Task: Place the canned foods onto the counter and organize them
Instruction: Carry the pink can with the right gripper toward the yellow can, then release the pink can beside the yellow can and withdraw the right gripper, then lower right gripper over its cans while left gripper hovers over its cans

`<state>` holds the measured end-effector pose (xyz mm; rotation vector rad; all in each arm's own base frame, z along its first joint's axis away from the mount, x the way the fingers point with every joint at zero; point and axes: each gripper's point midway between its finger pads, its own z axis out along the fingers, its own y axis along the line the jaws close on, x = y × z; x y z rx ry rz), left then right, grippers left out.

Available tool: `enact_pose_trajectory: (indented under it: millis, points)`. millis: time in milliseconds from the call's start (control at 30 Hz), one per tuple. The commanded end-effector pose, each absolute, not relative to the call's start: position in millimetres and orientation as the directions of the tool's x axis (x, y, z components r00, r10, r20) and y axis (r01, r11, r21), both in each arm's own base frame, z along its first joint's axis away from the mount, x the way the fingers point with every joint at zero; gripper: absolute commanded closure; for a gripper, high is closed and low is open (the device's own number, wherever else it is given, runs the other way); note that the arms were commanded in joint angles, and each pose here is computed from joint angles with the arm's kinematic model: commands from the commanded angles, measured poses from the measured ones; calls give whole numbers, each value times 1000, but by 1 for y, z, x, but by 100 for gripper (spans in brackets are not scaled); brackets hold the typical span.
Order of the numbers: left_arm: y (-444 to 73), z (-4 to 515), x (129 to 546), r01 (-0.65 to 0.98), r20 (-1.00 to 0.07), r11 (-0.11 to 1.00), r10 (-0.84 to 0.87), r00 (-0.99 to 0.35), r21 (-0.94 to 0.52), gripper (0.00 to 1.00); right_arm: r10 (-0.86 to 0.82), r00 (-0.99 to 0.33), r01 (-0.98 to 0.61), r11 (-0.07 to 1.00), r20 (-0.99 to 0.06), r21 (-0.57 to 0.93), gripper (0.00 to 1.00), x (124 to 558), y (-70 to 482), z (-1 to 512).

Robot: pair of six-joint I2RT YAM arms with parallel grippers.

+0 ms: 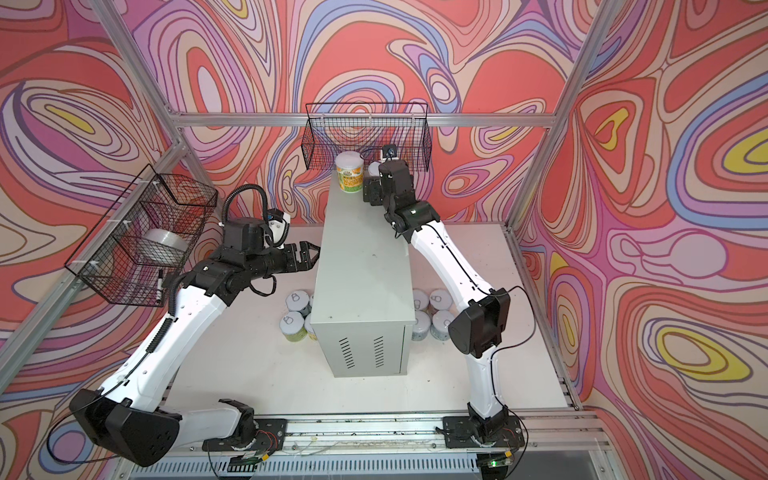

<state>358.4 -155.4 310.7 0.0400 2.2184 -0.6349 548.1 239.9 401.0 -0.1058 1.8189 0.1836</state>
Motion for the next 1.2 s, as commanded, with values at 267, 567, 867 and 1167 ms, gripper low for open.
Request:
enact_pose_trajectory:
  millis: [267, 567, 867, 1167]
  points:
    - [-140, 296, 346, 186, -722, 898, -182, -668, -399, 0, 147, -209, -165, 969, -967, 183, 6, 463, 194, 476]
    - [-132, 273, 319, 171, -693, 901, -173, -700, -398, 4, 129, -274, 20, 992, -953, 128, 7, 369, 112, 468]
    - [-124, 220, 293, 109, -613, 914, -170, -772, -390, 5, 171, -571, 200, 978, -803, 66, 4, 320, 48, 348]
    - [-141, 187, 264, 150, -553, 919, -83, -829, -364, 5, 251, -766, 235, 966, -592, 105, 4, 288, 49, 216]
